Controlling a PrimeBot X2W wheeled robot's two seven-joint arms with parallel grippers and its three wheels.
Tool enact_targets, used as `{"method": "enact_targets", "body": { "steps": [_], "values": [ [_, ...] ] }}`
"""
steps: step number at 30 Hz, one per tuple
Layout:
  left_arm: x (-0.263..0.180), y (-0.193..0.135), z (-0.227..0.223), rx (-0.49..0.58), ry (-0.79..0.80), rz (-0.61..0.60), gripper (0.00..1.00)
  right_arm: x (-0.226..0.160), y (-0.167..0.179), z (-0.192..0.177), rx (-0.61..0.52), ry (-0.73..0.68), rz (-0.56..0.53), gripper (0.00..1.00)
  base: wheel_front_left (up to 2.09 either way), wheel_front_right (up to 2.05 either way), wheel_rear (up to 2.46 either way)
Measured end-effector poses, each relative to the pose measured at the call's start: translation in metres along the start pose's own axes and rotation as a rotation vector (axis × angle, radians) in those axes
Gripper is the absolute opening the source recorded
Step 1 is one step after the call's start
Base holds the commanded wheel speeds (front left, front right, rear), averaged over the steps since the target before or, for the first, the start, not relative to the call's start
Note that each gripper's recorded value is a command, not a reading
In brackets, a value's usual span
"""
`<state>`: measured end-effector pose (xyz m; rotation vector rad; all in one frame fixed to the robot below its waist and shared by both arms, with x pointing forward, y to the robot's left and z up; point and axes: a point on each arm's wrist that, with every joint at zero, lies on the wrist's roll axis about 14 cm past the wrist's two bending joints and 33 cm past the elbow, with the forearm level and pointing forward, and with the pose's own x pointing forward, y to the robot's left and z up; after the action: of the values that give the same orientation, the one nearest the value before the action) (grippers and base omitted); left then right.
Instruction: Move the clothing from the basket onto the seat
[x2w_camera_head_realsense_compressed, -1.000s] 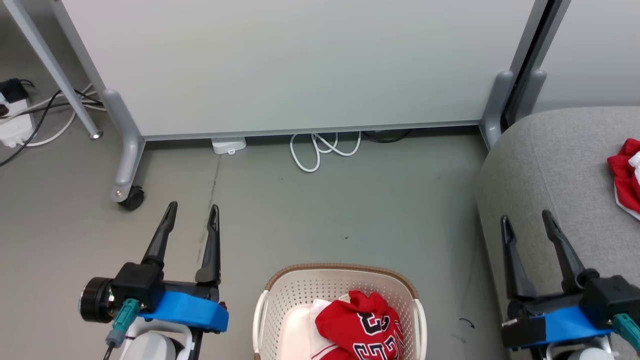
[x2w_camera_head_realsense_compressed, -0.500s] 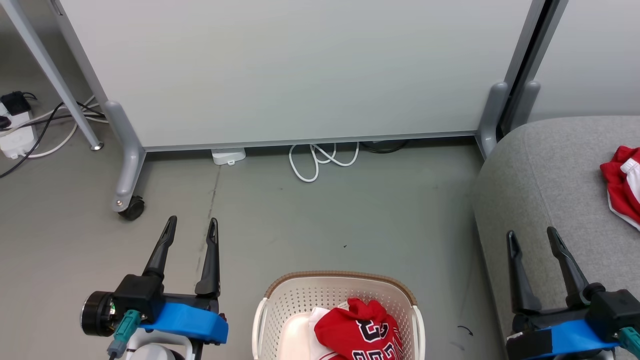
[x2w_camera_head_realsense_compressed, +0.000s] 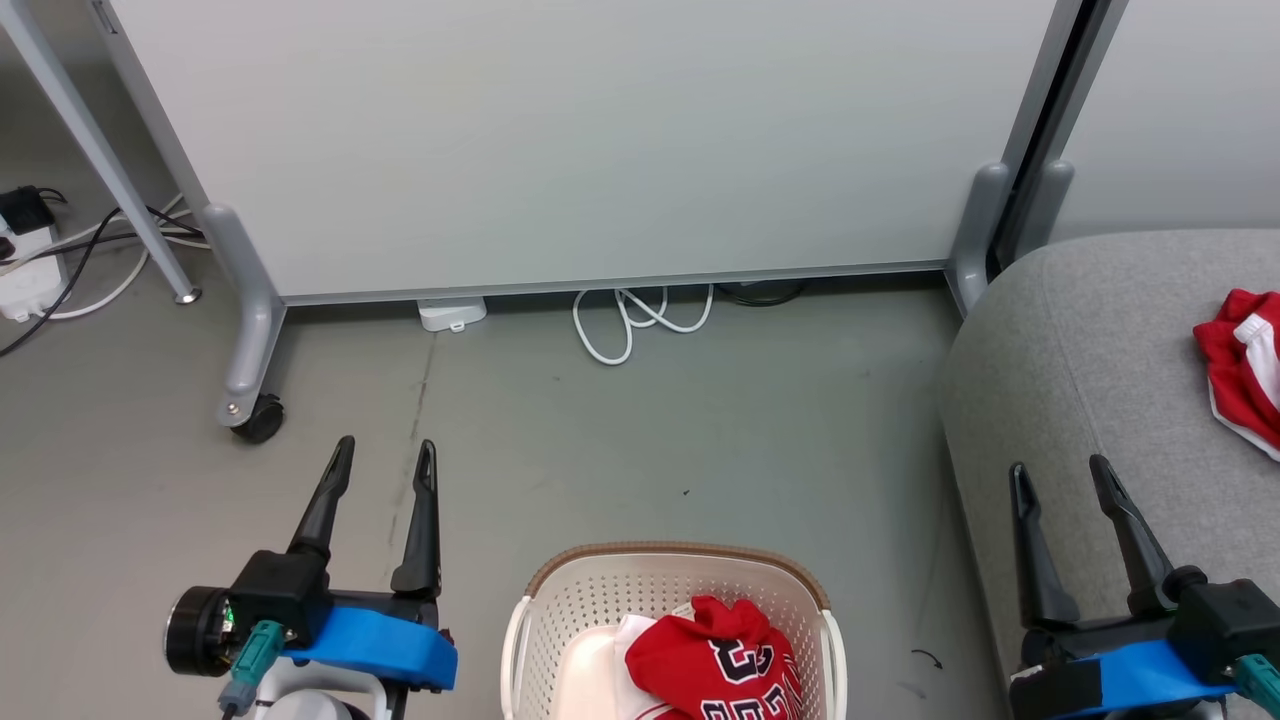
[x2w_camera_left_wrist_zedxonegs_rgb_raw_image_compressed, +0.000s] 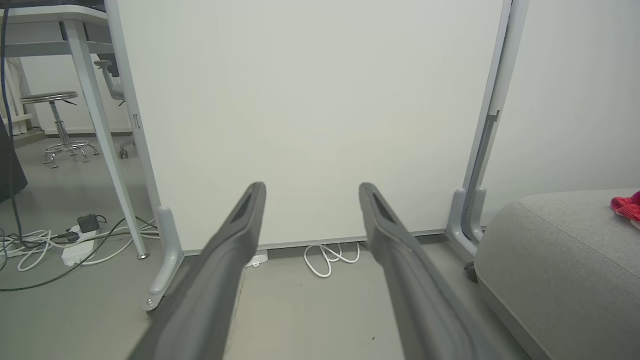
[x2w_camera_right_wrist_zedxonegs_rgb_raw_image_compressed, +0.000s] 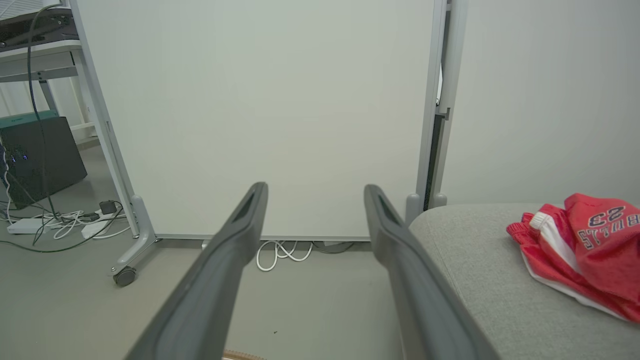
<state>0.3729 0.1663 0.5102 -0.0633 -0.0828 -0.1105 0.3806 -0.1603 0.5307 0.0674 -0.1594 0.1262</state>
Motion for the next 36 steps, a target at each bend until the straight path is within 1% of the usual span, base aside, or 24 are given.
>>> {"method": "enact_targets", "body": {
  "steps": [4, 11, 15, 21, 27, 36],
  "values": [
    [0.001, -0.006, -0.010, -0.017, 0.032, -0.020, 1.00, 0.000, -0.001, -0.002, 0.001, 0.005, -0.002, 1.00, 0.00, 0.00, 0.00],
    [0.017, -0.028, -0.022, -0.020, 0.074, -0.104, 1.00, 0.005, 0.000, -0.006, 0.001, 0.016, 0.002, 1.00, 0.00, 0.00, 0.00],
    [0.031, -0.041, -0.033, -0.018, 0.110, -0.155, 1.00, 0.014, 0.000, -0.007, -0.005, 0.011, 0.004, 1.00, 0.00, 0.00, 0.00],
    [0.054, -0.072, -0.060, -0.023, 0.191, -0.275, 1.00, 0.037, -0.002, -0.010, -0.029, 0.000, 0.012, 1.00, 0.00, 0.00, 0.00],
    [0.071, -0.101, -0.104, -0.026, 0.314, -0.389, 1.00, 0.061, -0.009, -0.026, -0.042, 0.018, 0.004, 1.00, 0.00, 0.00, 0.00],
    [0.071, -0.132, -0.185, -0.032, 0.539, -0.531, 1.00, 0.089, -0.027, -0.061, -0.068, 0.068, -0.025, 1.00, 0.00, 0.00, 0.00]
  ]
}}
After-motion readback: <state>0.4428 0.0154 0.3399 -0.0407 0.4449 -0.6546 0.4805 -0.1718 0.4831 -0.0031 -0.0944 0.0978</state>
